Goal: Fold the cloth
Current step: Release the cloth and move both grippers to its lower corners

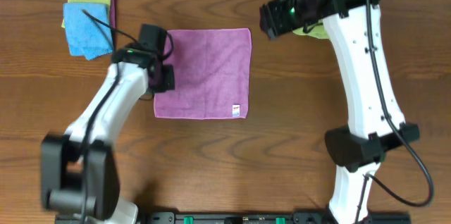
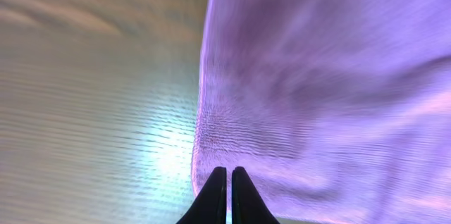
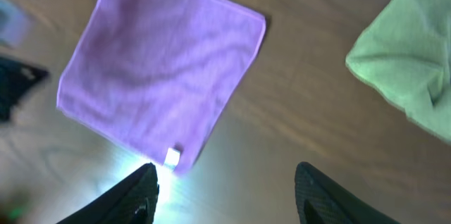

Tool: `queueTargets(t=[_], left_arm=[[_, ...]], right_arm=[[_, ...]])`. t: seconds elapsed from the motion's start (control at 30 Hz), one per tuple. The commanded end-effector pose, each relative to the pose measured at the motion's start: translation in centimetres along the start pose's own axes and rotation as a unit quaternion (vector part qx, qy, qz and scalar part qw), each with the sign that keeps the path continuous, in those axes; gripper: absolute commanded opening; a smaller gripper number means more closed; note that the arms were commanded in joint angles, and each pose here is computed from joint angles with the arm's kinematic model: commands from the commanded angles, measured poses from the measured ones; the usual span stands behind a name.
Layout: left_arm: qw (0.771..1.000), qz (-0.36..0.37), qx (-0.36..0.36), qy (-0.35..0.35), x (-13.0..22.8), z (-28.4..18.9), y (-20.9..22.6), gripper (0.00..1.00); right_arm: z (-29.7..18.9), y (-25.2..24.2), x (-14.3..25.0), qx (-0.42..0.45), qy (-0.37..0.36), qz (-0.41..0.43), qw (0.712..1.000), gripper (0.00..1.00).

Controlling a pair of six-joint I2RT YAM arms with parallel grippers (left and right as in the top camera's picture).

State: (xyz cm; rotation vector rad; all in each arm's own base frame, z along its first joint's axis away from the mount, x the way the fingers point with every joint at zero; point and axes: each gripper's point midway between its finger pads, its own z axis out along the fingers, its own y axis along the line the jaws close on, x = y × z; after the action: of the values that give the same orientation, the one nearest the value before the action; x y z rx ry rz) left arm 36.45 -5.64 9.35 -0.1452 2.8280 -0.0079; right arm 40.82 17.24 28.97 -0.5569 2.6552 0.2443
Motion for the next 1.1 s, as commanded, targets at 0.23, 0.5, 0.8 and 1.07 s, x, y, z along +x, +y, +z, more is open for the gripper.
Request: queueTargets(t=[0.23, 0.5, 0.8, 1.07], left_arm=[[0.994, -0.091, 0.026, -0.056, 0.7, -7.5, 5.5, 0.06], [0.992, -0.083, 0.019, -0.097, 0.5, -10.0, 7.6, 0.06], [0.993, -0.076, 0.042, -0.082, 1.1, -9.8, 6.7, 0.06], [0.992, -0.058, 0.104, -0.049, 2.9, -8.2, 4.7, 0.06]], right_arm=[[-2.6, 3.1, 2.7, 0.054, 0.019, -0.021, 0.998, 0.61], [-11.7, 2.0, 4.9, 0.090, -0.072, -0.033, 0.993, 0.75], [-11.6, -0.6, 19.5, 0.127, -0.034, 0.001, 0.991, 0.79], [-3.5, 4.4, 21.7, -0.065, -0.143, 0.076, 0.985, 0.91]])
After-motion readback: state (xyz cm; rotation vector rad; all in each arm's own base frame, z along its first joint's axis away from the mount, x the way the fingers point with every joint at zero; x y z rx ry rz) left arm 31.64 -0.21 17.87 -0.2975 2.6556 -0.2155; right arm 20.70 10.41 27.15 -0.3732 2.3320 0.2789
